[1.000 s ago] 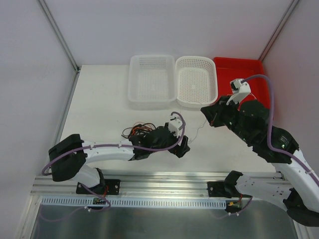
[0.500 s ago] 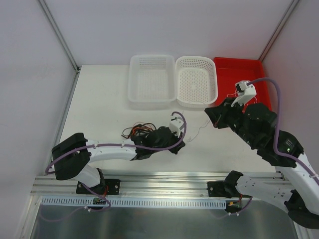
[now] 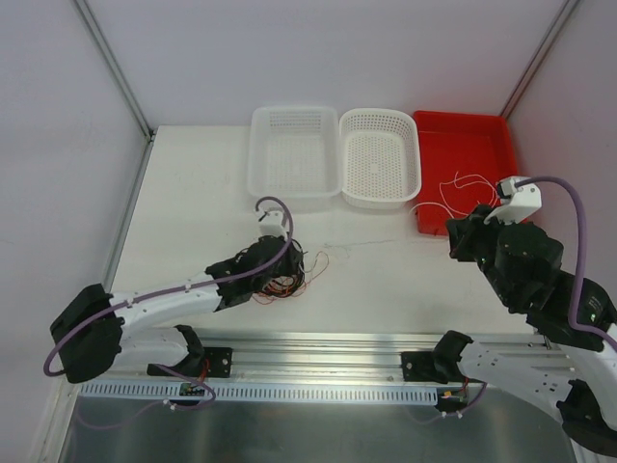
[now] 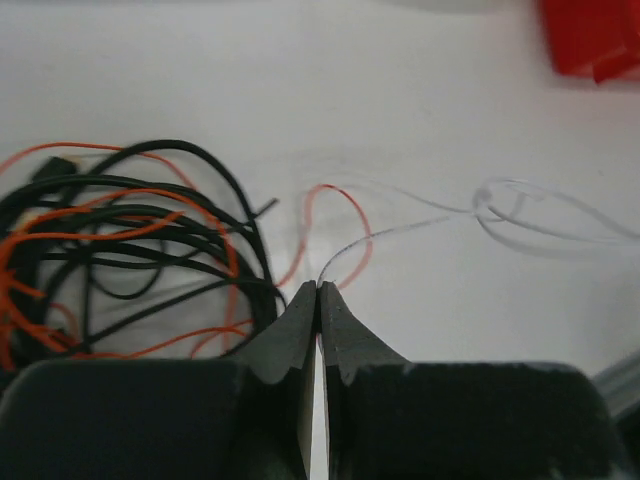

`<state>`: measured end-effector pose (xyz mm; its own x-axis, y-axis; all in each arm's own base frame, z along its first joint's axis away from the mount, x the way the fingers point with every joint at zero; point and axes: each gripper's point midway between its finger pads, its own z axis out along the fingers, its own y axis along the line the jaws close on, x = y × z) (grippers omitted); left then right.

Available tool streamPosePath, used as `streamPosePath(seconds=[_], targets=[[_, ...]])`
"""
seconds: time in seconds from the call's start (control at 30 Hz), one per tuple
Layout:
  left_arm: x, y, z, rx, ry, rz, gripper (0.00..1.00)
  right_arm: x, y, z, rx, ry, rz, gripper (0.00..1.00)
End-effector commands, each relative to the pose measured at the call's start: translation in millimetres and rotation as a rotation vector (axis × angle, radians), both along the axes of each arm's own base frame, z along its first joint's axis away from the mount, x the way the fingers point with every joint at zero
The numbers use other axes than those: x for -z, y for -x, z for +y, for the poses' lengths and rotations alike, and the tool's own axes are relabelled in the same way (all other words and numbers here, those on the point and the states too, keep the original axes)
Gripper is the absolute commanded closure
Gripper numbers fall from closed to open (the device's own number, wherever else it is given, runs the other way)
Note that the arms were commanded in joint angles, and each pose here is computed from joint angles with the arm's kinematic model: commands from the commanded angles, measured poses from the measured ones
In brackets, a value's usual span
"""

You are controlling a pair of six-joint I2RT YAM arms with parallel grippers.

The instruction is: Untangle the cables

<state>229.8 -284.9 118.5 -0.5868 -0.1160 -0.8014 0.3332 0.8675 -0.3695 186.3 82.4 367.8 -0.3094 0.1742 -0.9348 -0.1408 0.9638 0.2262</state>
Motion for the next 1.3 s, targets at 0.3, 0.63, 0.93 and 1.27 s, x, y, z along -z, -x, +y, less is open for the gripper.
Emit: streamPosePath(seconds=[0.3, 0.63, 0.93, 1.27], targets=[[13.7, -20.0, 175.1, -0.614, -0.009, 0.144, 1.0, -22.9, 12.8, -67.7, 0.2, 0.081, -0.093, 0.99], [27.2, -14.5, 270.1, -0.926, -0.058, 0.304, 1.0, -30.2, 23.2, -86.4, 0.233, 0.071, -0.118, 0.99], [5.4, -29.6, 266.5, -0.858, 0.028, 0.32, 1.0, -30.9, 25.2, -85.1, 0.204, 0.083, -0.12, 0.99], [-36.7, -20.1, 198.1, -0.354, 0.115, 0.284, 0.99, -45.4, -0.3, -61.5, 0.195, 0.164, -0.141, 0.99]])
